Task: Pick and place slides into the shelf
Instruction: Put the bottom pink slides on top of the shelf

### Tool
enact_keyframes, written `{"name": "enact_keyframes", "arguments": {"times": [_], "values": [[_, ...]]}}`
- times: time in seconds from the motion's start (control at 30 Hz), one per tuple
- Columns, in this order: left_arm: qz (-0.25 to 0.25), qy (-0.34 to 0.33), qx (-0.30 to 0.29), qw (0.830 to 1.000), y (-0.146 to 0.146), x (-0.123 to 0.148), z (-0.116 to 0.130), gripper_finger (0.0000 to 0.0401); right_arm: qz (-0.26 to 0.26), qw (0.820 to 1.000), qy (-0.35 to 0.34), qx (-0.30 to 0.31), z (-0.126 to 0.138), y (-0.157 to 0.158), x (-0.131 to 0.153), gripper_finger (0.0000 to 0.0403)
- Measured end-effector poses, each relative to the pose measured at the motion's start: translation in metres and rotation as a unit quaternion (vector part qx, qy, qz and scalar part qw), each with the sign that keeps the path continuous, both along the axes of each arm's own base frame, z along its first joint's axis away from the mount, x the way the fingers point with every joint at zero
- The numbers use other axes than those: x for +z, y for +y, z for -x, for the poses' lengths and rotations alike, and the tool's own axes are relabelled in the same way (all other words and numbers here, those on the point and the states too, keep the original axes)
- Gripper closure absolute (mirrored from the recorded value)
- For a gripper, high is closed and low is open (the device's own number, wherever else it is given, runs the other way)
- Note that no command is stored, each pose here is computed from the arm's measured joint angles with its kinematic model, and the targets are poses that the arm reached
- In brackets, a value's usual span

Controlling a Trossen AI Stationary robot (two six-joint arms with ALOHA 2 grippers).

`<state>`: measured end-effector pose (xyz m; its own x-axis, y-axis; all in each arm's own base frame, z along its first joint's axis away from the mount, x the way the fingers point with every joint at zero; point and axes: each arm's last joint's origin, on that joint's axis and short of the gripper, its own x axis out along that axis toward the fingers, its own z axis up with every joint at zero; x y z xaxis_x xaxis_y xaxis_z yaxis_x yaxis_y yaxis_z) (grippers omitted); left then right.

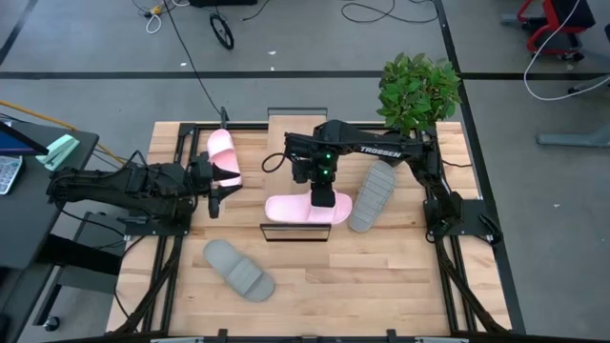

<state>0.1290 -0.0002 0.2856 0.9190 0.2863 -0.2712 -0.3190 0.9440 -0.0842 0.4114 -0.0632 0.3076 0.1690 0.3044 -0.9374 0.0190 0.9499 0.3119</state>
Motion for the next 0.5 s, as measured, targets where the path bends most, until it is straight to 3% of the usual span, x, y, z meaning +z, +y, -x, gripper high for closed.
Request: {"name": "enact_keyframes", "arguments": {"times": [0.5], "values": [[-0.001,0.003,0.000,1.000,0.0000,-0.0005,0.0001,0.0229,-0.017,1.000,-0.014,0.011,-0.0011,0.0014,0.0025,0.0375]]}}
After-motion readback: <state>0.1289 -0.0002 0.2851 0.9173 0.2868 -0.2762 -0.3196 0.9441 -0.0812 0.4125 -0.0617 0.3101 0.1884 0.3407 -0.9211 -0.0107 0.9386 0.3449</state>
